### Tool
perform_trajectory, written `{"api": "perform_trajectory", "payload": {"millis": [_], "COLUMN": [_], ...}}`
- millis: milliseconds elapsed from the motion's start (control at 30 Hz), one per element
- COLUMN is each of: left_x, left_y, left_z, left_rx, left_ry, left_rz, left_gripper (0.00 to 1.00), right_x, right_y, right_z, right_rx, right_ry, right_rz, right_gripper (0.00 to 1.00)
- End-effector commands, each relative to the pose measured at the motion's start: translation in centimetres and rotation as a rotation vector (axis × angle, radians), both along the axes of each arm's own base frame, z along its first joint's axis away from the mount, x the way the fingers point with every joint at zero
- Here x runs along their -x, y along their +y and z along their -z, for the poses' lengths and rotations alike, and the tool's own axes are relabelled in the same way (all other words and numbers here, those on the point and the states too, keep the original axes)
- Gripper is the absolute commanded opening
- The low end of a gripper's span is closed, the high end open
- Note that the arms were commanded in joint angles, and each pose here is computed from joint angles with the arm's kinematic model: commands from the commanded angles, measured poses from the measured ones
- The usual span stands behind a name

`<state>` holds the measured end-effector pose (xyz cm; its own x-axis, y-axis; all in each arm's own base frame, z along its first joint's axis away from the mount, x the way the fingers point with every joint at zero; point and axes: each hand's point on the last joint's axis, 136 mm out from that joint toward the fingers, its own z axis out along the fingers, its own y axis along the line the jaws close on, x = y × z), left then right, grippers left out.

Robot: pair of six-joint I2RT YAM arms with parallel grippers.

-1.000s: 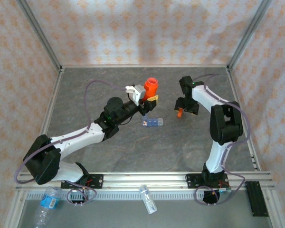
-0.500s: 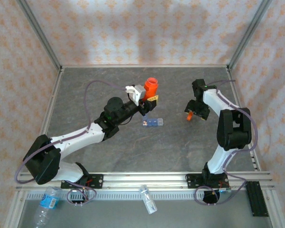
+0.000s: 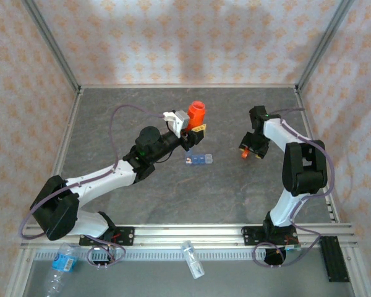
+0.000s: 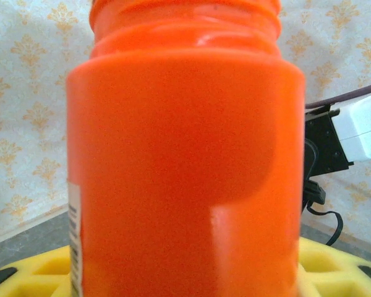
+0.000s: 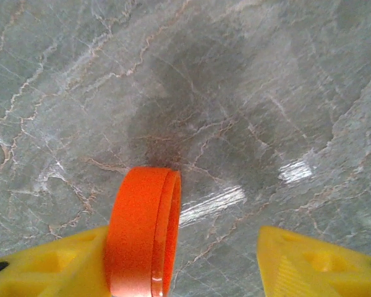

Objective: Sort the pills into containers

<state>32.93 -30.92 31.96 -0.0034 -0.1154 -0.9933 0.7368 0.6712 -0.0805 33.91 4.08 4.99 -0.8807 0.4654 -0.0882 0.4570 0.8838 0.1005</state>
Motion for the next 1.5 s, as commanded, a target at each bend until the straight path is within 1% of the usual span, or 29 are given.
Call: {"api": "perform_trajectory", "payload": {"millis": [0, 67, 200, 233, 300, 367, 500, 633, 733, 833, 967, 1100, 1133, 1267, 1367, 1400, 1467], "left_x": [-0.1, -0.1, 0.0, 0.0, -0.2, -0.1, -0.3, -0.3, -0.4, -0.4, -0.3, -0.4, -0.4, -0.4, -0.4, -0.4, -0.3], "left_y": [0.0, 0.0, 0.0, 0.0, 0.1, 0.0, -0.1, -0.3, -0.3, -0.3, -0.3, -0.4, -0.4, -0.5, -0.6, -0.6, -0.6], "left_z": [-1.8, -1.7, -1.8, -1.8, -1.6, -1.6, -1.6, -1.6, -1.5, -1.4, -1.5, -1.5, -1.5, -1.7, -1.8, -1.8, -1.8], "left_rx": [0.044, 0.041, 0.037, 0.036, 0.033, 0.032, 0.027, 0.022, 0.015, 0.007, 0.001, -0.005, -0.007, 0.002, 0.003, 0.004, 0.003], "left_ry": [-0.04, -0.038, -0.039, -0.04, -0.038, -0.039, -0.033, -0.03, -0.025, -0.02, -0.017, -0.016, -0.014, -0.015, -0.014, -0.017, -0.016], "left_rz": [0.013, 0.013, 0.012, 0.012, 0.007, 0.01, 0.011, 0.016, 0.013, 0.014, 0.015, 0.017, 0.017, 0.02, 0.024, 0.024, 0.027], "left_gripper": [0.0, 0.0, 0.0, 0.0, 0.0, 0.0, 0.0, 0.0, 0.0, 0.0, 0.0, 0.0, 0.0, 0.0, 0.0, 0.0, 0.0], "right_x": [-0.2, -0.3, -0.7, -0.8, -1.2, -1.9, -3.5, -5.4, -7.0, -8.3, -8.6, -7.9, -7.6, -6.5, -5.8, -5.5, -5.0], "right_y": [0.6, 0.9, 1.5, 1.7, 2.4, 3.3, 5.4, 7.5, 9.0, 9.8, 9.7, 9.3, 9.1, 8.2, 7.6, 7.5, 7.1], "right_z": [0.0, 0.2, 0.3, 0.3, 0.0, -0.5, -1.9, -2.6, -2.8, -2.4, -0.4, 1.5, 1.7, 2.4, 2.8, 2.9, 2.8], "right_rx": [-0.04, -0.056, -0.088, -0.101, -0.142, -0.198, -0.323, -0.459, -0.561, -0.609, -0.6, -0.567, -0.557, -0.512, -0.484, -0.478, -0.458], "right_ry": [-0.023, -0.025, -0.036, -0.043, -0.067, -0.108, -0.188, -0.249, -0.301, -0.338, -0.326, -0.288, -0.282, -0.258, -0.244, -0.24, -0.234], "right_rz": [0.017, 0.017, 0.02, 0.019, 0.015, 0.001, -0.015, -0.023, -0.016, -0.007, 0.006, 0.005, 0.005, 0.012, 0.022, 0.023, 0.026], "right_gripper": [0.55, 0.5, 0.35, 0.32, 0.24, 0.18, 0.12, 0.12, 0.12, 0.13, 0.15, 0.18, 0.19, 0.34, 0.42, 0.46, 0.56]}}
